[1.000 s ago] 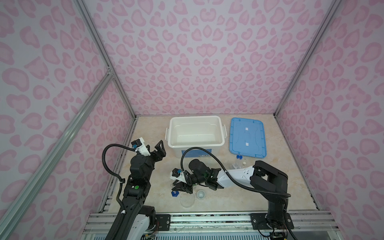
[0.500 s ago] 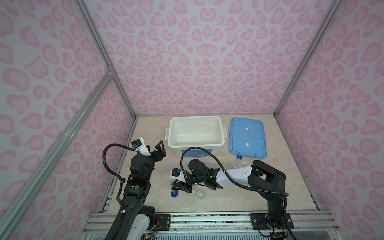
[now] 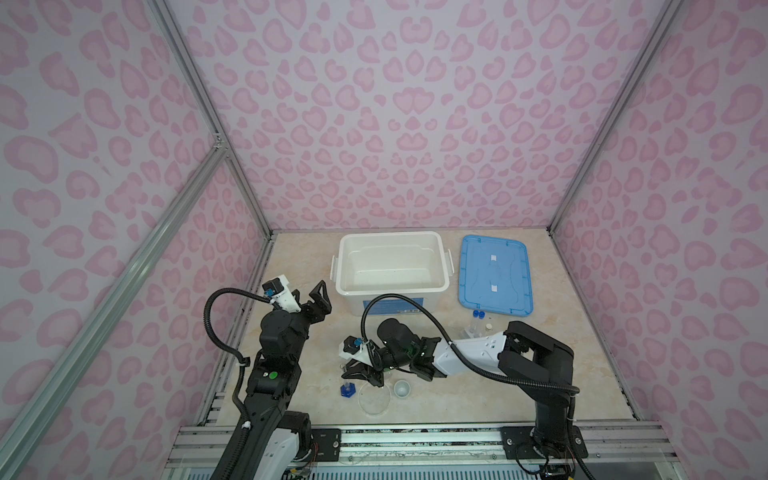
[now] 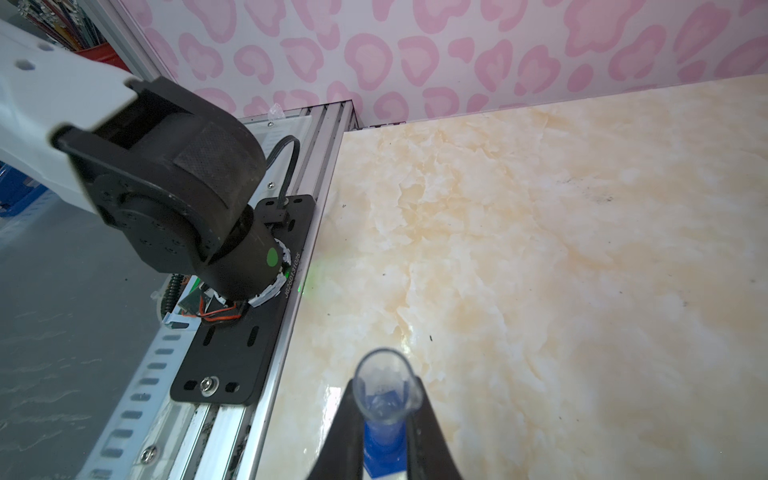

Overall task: Organize the chemistry lab equipment
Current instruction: 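Lift the graduated cylinder with the right gripper and carry it over the white box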

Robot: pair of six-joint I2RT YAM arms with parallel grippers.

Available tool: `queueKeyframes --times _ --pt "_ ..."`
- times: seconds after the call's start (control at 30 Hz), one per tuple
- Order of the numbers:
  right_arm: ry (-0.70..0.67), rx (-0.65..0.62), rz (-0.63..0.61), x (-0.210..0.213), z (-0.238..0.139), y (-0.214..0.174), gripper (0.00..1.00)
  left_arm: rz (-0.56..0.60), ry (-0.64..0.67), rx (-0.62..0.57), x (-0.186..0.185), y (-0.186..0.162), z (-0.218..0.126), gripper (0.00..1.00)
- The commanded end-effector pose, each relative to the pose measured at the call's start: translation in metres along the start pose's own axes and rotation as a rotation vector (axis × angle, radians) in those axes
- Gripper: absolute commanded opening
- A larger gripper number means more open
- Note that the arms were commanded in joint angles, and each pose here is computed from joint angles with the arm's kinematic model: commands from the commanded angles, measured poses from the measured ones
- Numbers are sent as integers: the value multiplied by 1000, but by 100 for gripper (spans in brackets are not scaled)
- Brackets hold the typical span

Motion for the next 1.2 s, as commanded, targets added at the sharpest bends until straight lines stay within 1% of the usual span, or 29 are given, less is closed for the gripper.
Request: queueKeyframes --times 0.0,0.1,0.23,0.43,0.6,0.77,0.93,1.03,1.17 --pt "-13 -29 1 -2 -4 8 14 9 -3 -23 0 4 -1 86" --pt "-17 -48 16 -3 -10 15 14 14 -10 -26 -2 6 -1 85" --pt "-24 -62 3 0 -25 29 13 22 -19 -30 -4 9 -1 85" --pt "-69 -45 -14 -2 -60 58 13 57 -79 -41 -18 27 -4 82" --pt "-132 -78 -39 -6 -98 92 13 118 -128 -35 -30 41 -1 82" --pt "-236 -113 -45 -25 -134 131 13 156 -187 -8 -42 43 5 82" --pt "-293 -211 -20 -49 -159 174 12 202 -364 54 -69 37 0 81" --pt "-334 -247 -33 -70 -165 196 12 259 -405 75 -75 39 -5 81" --pt "-412 -251 -33 -111 -163 211 11 303 -456 96 -83 44 -12 81"
Point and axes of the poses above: each gripper's point midway between its finger pads, its own z axis out along the fingers, its own x axis along the line the jaws close on, y = z × x, the point moved 2 cm from there along -z, back along the fingers, and after that the axes turned 15 degrees about z, right-handed, at the moved point
